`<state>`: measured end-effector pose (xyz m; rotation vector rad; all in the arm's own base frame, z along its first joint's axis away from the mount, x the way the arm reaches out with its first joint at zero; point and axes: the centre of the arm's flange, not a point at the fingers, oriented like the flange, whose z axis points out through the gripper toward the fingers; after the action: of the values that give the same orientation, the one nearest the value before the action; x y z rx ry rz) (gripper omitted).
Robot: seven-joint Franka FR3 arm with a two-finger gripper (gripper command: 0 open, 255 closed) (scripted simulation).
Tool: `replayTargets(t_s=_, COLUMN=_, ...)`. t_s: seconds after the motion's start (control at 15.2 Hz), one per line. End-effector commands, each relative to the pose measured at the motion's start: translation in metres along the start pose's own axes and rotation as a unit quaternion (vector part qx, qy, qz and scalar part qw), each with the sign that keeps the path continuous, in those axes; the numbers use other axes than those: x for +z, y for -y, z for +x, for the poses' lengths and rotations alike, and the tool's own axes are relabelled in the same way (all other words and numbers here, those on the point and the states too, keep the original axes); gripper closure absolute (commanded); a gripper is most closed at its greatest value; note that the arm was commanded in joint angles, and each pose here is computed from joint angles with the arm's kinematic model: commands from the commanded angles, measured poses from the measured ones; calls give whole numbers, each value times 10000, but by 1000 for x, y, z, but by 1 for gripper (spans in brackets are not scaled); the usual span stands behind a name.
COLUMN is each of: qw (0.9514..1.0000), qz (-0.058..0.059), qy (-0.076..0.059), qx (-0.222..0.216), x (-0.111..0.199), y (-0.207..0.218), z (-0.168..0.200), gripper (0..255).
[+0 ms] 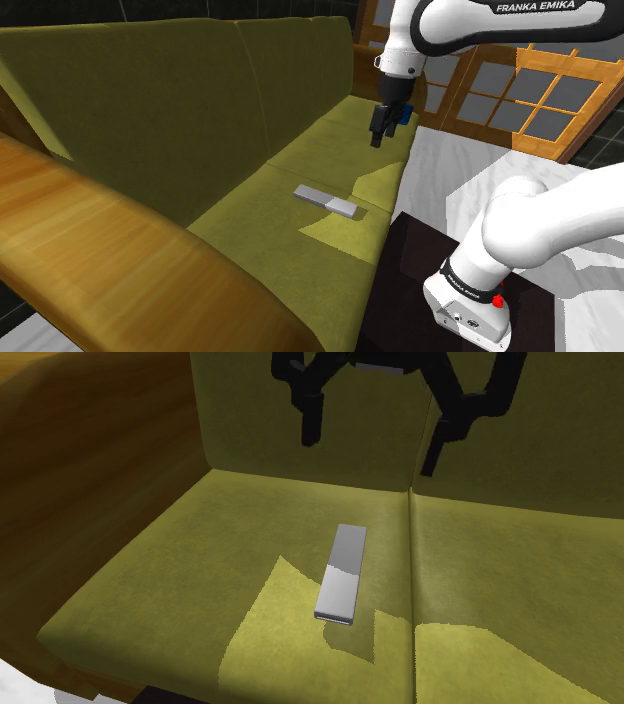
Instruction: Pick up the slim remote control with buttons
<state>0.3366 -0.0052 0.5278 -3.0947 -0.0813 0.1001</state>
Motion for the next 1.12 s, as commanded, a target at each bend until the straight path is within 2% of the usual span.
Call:
replayTargets(t_s=0.0, qw=10000, qz=-23, qy=-43, qx=-17, x=23, y=7, z=13, gripper=0)
replayTargets(t_s=1.06, qw=9993, qz=-201, qy=-270, qx=-150, x=201, y=37, z=118, gripper=0)
